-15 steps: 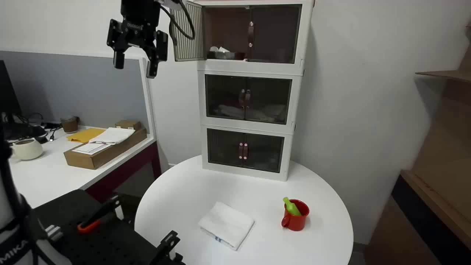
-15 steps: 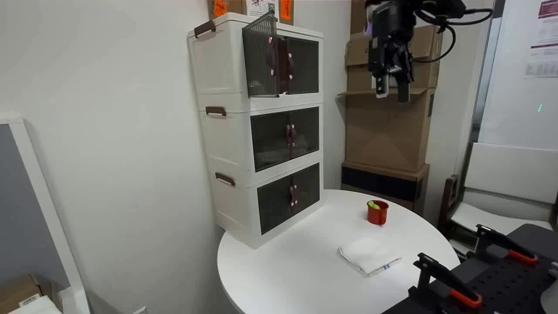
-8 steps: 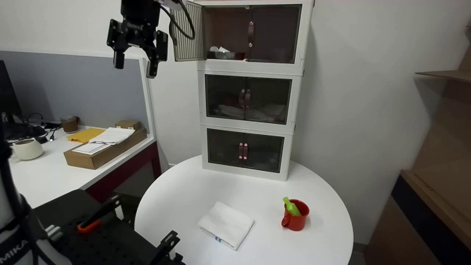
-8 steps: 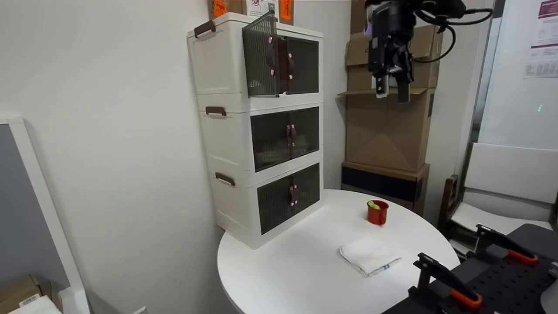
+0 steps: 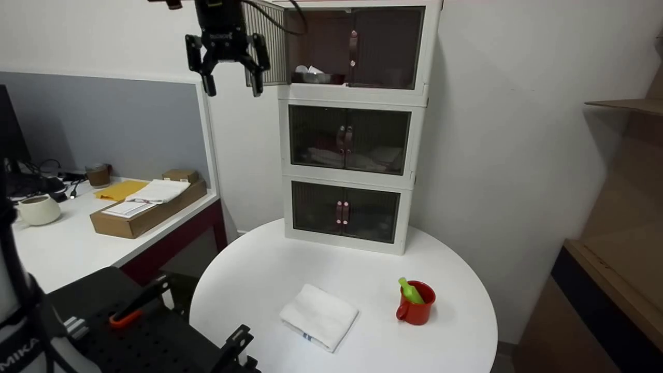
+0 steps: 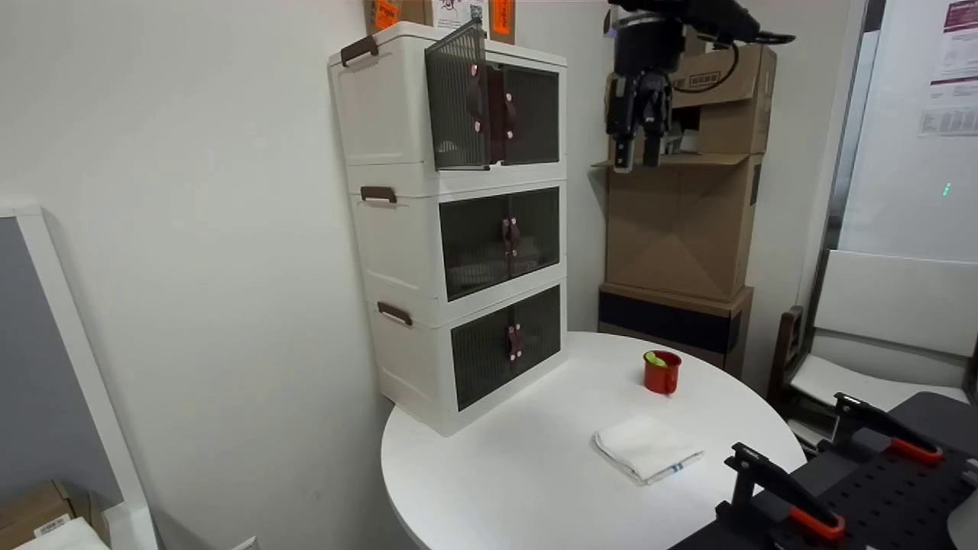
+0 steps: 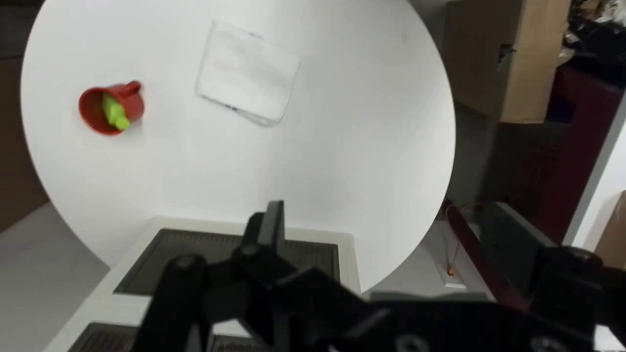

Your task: Open the top drawer

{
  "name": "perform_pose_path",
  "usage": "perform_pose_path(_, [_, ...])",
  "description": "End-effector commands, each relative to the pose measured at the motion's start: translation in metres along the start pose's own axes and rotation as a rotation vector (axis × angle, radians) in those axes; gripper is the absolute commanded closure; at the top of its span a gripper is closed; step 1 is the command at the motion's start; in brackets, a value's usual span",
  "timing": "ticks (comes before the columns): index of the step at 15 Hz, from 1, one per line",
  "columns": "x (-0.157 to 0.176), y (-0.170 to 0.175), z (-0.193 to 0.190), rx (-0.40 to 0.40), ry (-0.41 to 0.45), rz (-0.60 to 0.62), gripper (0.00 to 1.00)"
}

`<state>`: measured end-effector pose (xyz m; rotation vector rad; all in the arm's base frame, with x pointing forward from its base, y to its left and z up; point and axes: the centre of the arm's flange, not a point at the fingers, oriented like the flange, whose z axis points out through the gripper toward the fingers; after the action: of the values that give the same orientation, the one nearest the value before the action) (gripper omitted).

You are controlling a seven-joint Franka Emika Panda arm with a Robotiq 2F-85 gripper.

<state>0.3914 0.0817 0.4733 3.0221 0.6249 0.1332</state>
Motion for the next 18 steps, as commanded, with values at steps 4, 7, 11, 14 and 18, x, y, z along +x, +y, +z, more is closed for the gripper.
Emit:
perform_pose_path(4, [0.076, 0.118, -0.046, -0.077, 0.306, -0.222, 0.00])
perform_pose_path(7, [0.101, 0.179, -0.053, -0.054, 0.470, -0.270, 0.00])
perform_pose_path(11, [0.137, 0.223, -0.051, 0.015, 0.658, -0.327, 0.00])
perform_pose_path(14, [0.161, 0.236, -0.054, 0.090, 0.785, -0.382, 0.00])
perform_pose_path(18, [0.163, 0.259, -0.061, 0.247, 0.941, -0.461, 0.00])
